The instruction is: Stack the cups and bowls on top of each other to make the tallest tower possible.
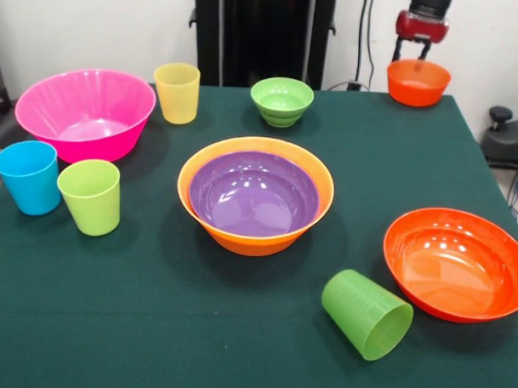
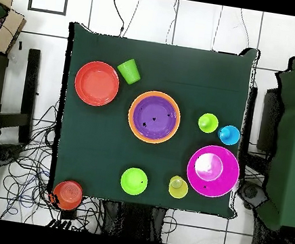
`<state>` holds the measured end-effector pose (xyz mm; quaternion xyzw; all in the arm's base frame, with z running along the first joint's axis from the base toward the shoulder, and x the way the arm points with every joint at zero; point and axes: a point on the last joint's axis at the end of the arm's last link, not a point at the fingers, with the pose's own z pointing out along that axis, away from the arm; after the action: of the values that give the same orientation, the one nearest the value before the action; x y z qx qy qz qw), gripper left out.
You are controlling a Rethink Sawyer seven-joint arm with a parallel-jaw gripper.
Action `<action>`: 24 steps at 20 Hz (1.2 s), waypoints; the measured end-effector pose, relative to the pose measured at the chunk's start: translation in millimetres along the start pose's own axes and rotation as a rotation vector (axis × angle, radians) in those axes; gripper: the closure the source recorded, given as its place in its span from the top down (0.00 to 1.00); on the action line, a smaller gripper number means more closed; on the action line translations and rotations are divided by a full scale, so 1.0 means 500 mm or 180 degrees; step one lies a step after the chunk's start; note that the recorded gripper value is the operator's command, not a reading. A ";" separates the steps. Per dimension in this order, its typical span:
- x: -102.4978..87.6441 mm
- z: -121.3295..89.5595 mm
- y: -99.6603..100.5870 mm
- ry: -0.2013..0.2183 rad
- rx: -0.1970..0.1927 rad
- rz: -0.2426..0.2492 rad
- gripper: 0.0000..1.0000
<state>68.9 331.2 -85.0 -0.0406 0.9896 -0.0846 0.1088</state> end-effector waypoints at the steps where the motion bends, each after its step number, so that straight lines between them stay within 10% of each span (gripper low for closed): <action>1: 0.004 0.005 0.001 -0.0006 0.0016 0.0004 1.00; 13: 0.004 0.071 -0.006 -0.0011 0.0129 0.0140 1.00; 24: -0.283 0.015 -0.037 0.0231 -0.0414 0.0934 1.00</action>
<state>209.6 326.0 -59.4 0.1005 0.9916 -0.0050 0.0813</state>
